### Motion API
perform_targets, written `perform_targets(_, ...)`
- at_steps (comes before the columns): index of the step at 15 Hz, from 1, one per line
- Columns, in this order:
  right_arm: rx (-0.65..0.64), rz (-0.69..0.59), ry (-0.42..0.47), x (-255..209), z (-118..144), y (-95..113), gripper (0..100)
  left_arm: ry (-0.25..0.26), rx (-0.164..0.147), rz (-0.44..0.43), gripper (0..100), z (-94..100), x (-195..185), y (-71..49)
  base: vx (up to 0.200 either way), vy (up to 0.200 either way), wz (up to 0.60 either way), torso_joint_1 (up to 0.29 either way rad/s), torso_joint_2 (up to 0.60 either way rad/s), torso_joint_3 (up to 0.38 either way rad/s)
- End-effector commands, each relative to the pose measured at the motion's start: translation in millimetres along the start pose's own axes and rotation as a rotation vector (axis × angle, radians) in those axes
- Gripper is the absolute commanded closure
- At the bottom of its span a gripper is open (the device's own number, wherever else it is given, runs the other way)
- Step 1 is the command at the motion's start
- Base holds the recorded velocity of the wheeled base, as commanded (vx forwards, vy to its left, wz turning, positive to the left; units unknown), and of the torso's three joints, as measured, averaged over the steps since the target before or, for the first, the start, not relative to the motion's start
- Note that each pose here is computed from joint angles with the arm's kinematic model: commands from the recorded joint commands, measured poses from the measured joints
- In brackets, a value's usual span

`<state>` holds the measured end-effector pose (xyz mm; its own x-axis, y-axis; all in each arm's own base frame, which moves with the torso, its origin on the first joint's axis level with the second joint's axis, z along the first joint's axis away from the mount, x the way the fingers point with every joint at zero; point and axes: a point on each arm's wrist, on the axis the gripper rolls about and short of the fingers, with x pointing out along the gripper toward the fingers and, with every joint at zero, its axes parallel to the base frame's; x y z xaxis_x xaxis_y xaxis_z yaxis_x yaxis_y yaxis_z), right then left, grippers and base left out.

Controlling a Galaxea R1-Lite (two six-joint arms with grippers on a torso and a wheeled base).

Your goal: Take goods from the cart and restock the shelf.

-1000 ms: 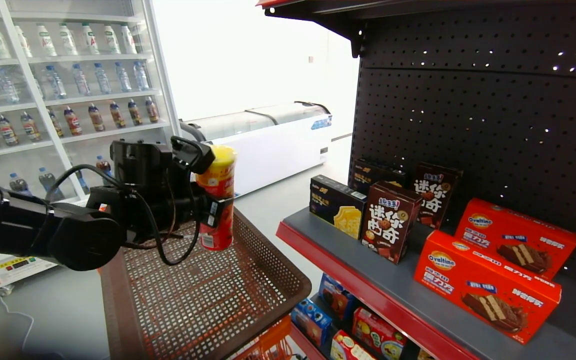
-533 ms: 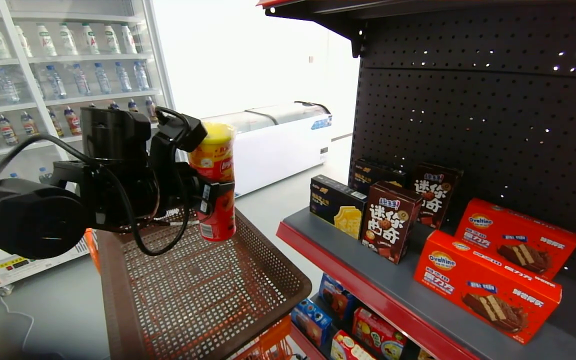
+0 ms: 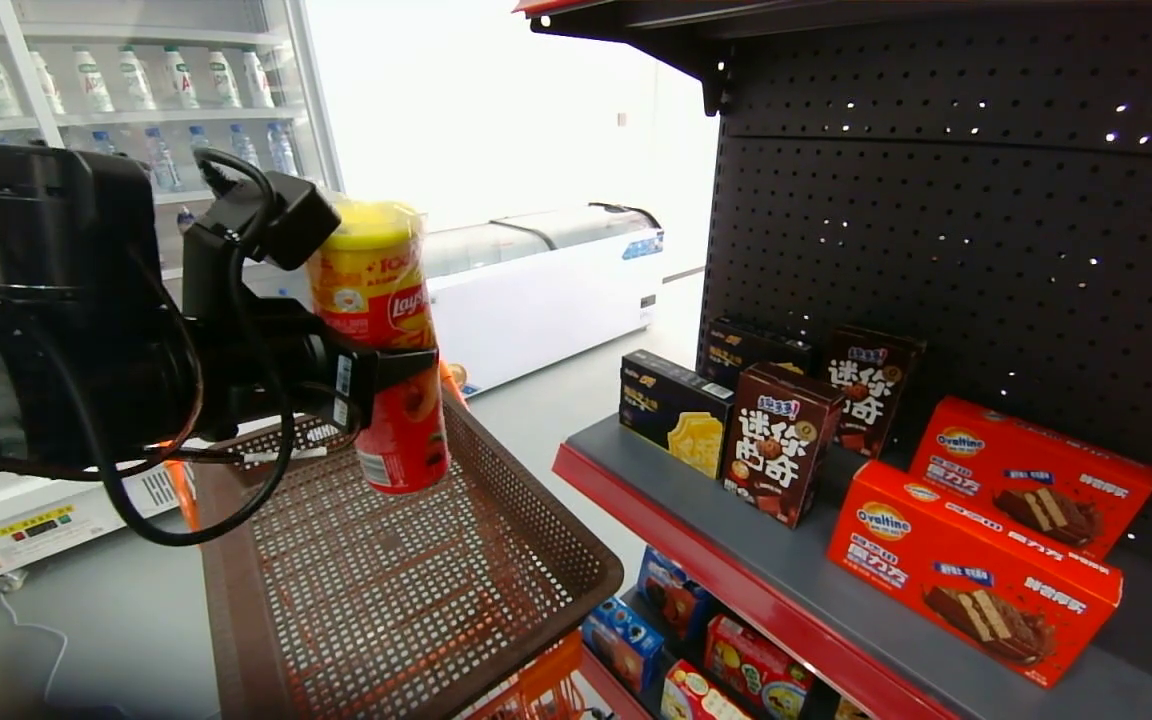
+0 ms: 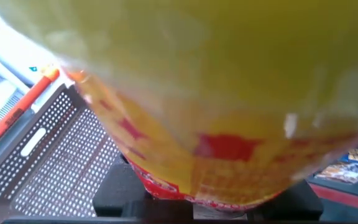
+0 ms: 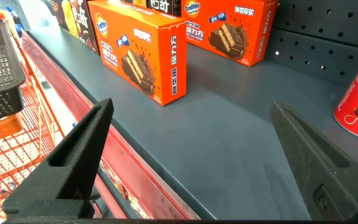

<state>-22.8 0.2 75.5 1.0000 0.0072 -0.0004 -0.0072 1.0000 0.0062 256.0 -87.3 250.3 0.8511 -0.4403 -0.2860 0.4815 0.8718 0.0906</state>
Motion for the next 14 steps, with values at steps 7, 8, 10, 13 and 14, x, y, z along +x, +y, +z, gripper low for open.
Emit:
perform_targets(7,0.0,0.002,0.0,0,0,0,0,0.002,0.019,-0.098,100,3.3,-31,-24.6,0.0,0.0,0.0,0.0,0.0,0.0)
perform_targets(8,0.0,0.002,0.0,0,0,0,0,0.035,0.02,-0.118,100,0.0,-31,-29.4,0.0,0.0,0.0,0.0,0.0,0.0)
perform_targets(10,0.0,0.002,0.0,0,0,0,0,0.055,0.021,-0.138,100,-4.3,-31,-33.9,0.0,0.0,0.0,0.0,0.0,0.0)
perform_targets(13,0.0,0.002,0.0,0,0,0,0,0.069,-0.007,-0.185,100,-6.2,-28,-39.1,0.0,0.0,0.0,0.0,0.0,0.0)
perform_targets(14,0.0,0.002,0.0,0,0,0,0,0.074,-0.017,-0.191,100,-7.2,-27,-39.6,0.0,0.0,0.0,0.0,0.0,0.0)
